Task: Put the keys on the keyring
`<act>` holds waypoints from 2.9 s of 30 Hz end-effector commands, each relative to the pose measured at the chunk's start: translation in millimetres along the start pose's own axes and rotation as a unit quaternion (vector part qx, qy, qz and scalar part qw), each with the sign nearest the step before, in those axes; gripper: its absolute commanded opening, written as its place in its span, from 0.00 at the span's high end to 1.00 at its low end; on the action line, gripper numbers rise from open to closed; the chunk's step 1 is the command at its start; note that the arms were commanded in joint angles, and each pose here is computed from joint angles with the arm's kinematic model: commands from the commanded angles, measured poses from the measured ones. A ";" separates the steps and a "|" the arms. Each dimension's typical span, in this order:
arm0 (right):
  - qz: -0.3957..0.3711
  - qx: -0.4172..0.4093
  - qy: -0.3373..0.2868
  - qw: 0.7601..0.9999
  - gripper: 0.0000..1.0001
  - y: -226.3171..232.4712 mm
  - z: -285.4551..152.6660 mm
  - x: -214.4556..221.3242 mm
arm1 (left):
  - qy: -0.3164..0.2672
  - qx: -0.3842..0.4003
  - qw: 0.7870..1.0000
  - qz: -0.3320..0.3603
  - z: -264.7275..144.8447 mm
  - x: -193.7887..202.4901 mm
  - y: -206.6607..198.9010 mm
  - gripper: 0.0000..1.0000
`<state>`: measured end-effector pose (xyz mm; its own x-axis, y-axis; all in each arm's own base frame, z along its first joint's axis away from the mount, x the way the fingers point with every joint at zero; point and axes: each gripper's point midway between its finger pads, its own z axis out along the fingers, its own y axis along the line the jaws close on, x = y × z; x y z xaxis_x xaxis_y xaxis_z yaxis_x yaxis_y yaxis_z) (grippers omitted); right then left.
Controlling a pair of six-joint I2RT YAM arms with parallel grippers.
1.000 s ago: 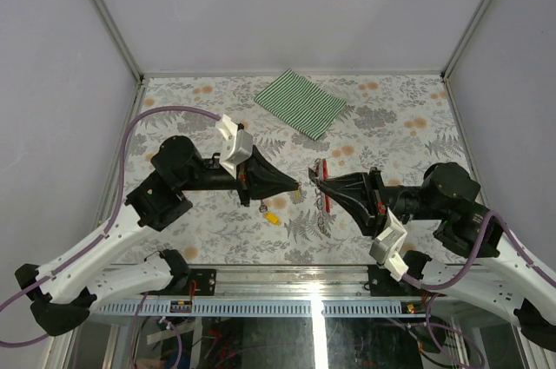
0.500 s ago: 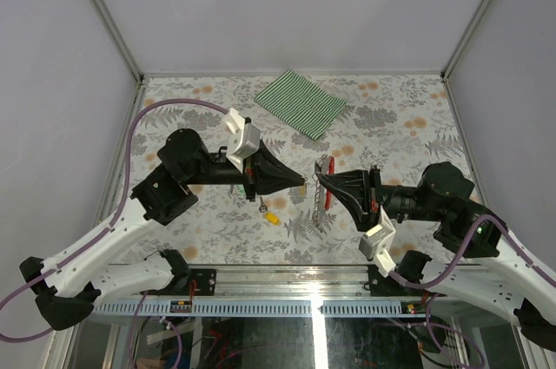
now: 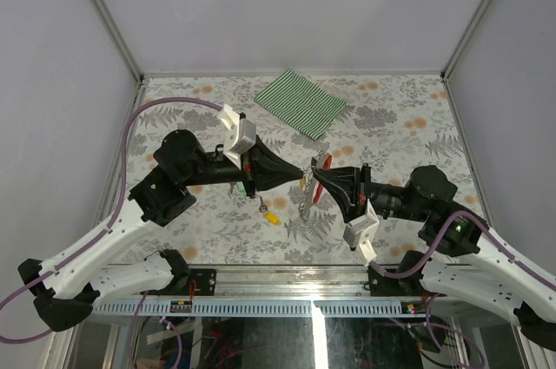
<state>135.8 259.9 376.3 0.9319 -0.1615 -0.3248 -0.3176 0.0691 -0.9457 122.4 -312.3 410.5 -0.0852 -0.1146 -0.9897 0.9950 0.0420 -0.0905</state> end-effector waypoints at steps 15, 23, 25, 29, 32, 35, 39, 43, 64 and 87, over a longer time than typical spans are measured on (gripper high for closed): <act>0.030 0.133 -0.004 0.991 1.00 -60.1 -5.2 -6.4 | -0.055 -0.055 0.997 -0.014 0.7 -18.9 16.8 1.00; 0.033 0.113 -0.021 0.993 1.00 -49.0 -4.3 -11.7 | -0.047 -0.062 0.997 -0.007 0.1 -18.8 19.3 1.00; 0.036 0.108 -0.021 0.993 1.00 -47.5 -4.7 -12.5 | -0.044 -0.071 0.997 -0.001 -2.3 -20.3 20.6 1.00; 0.036 0.105 -0.016 0.994 1.00 -46.8 -6.9 -11.8 | -0.035 -0.093 0.995 0.010 -7.7 -21.5 25.7 1.00; 0.039 0.109 -0.017 0.993 1.00 -48.4 -9.0 -13.3 | -0.026 -0.113 0.993 0.019 -12.1 -20.8 31.4 1.00; 0.046 0.110 -0.024 0.993 1.00 -50.0 -10.8 -17.0 | -0.017 -0.128 0.991 0.024 -14.4 -18.5 36.7 1.00; 0.054 0.104 -0.030 0.993 1.00 -48.2 -11.3 -20.2 | -0.019 -0.142 0.989 0.031 -16.7 -21.2 40.6 1.00; 0.053 0.102 -0.034 0.993 1.00 -47.6 -10.8 -21.2 | -0.021 -0.152 0.988 0.035 -17.4 -22.7 44.5 1.00; 0.089 0.123 -0.036 0.988 0.99 -50.7 -1.9 -15.1 | -0.001 -0.096 0.995 0.019 -2.8 -4.5 34.4 1.00; 0.088 0.120 -0.027 0.988 0.99 -46.4 1.0 -9.2 | -0.011 -0.062 0.998 0.022 -3.1 -8.0 20.4 1.00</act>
<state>144.6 263.2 392.4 0.8516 -0.1162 -0.5112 -0.4743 0.2443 -0.8458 150.9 -309.1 395.8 -0.0843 -0.0709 -0.9939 0.9747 0.2015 -0.0971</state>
